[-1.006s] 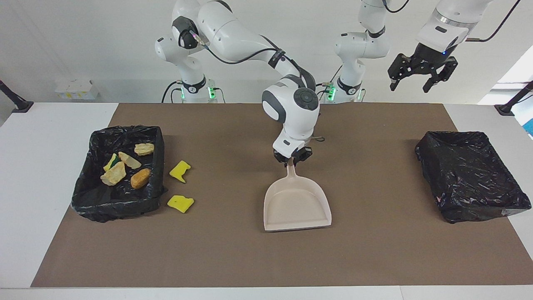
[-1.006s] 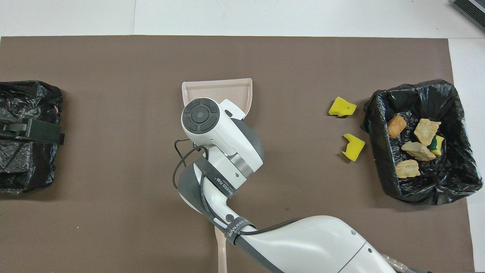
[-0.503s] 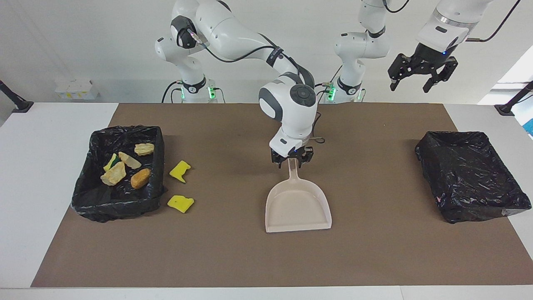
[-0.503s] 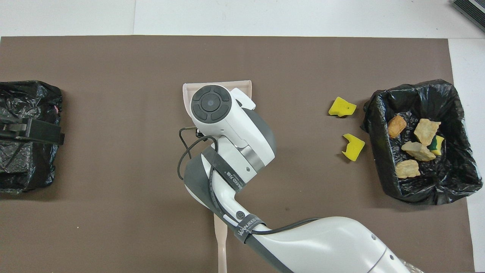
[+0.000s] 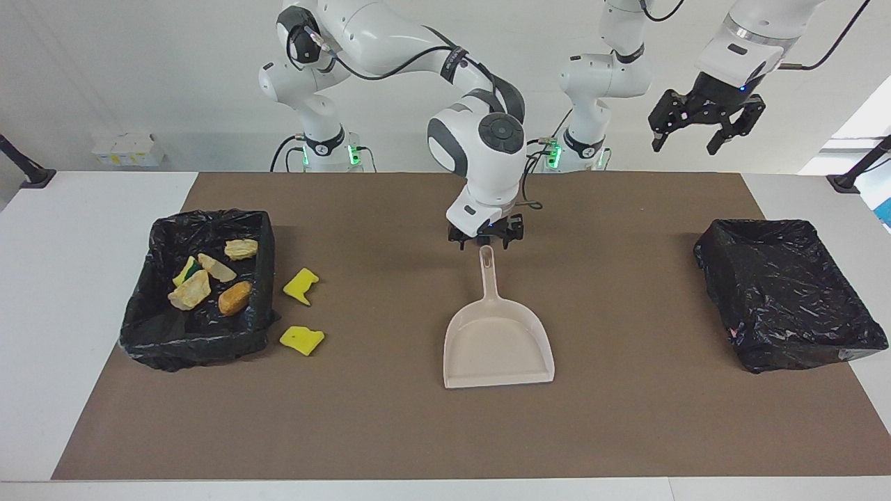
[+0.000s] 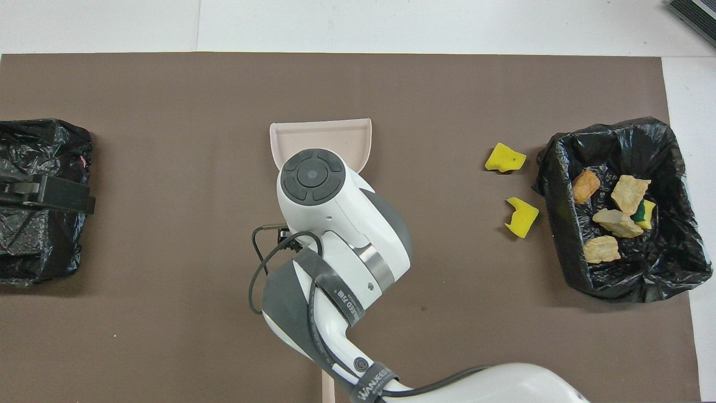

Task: Sweep and dump trash in bin
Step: 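Lower the dustpan onto the table and release it with the right gripper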

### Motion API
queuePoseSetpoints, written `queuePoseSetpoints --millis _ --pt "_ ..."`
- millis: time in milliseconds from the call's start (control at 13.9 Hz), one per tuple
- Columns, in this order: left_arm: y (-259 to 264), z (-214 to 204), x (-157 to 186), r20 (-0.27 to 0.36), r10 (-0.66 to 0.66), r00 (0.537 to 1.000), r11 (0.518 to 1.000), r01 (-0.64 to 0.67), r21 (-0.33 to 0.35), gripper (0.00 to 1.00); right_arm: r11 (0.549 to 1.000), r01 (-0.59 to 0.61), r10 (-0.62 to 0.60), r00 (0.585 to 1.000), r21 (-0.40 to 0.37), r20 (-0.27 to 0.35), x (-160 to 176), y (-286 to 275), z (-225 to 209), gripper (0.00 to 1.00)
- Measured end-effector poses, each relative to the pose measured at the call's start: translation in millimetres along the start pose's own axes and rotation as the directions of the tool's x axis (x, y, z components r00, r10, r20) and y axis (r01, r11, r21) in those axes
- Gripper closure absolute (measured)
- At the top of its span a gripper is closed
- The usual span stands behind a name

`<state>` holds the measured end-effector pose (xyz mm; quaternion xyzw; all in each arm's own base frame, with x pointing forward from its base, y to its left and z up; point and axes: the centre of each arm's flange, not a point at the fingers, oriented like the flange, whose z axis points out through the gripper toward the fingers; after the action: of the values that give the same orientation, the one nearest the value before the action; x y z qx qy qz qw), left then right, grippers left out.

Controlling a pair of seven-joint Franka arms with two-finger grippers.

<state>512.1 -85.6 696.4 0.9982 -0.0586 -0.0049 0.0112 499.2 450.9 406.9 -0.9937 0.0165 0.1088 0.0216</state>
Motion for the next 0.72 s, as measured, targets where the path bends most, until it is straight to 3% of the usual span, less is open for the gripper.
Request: queuePoseSetpoints --millis 359,575,719 --pt "0 0 0 0.001 0.0 1.0 1.0 0.0 0.0 0.0 0.999 -0.039 0.042 0.991 -0.032 0.127 -78 4 41 0.0" --pt "2 -1 -1 0.0 0.003 1.0 1.0 -0.003 0.0 0.0 0.998 -0.053 0.052 0.996 0.02 0.07 -146 2 88 0.0" --pt "5 0 0 -0.003 0.01 1.0 1.0 -0.01 0.0 0.0 0.999 -0.038 0.037 0.997 0.016 0.069 -178 10 115 0.0"
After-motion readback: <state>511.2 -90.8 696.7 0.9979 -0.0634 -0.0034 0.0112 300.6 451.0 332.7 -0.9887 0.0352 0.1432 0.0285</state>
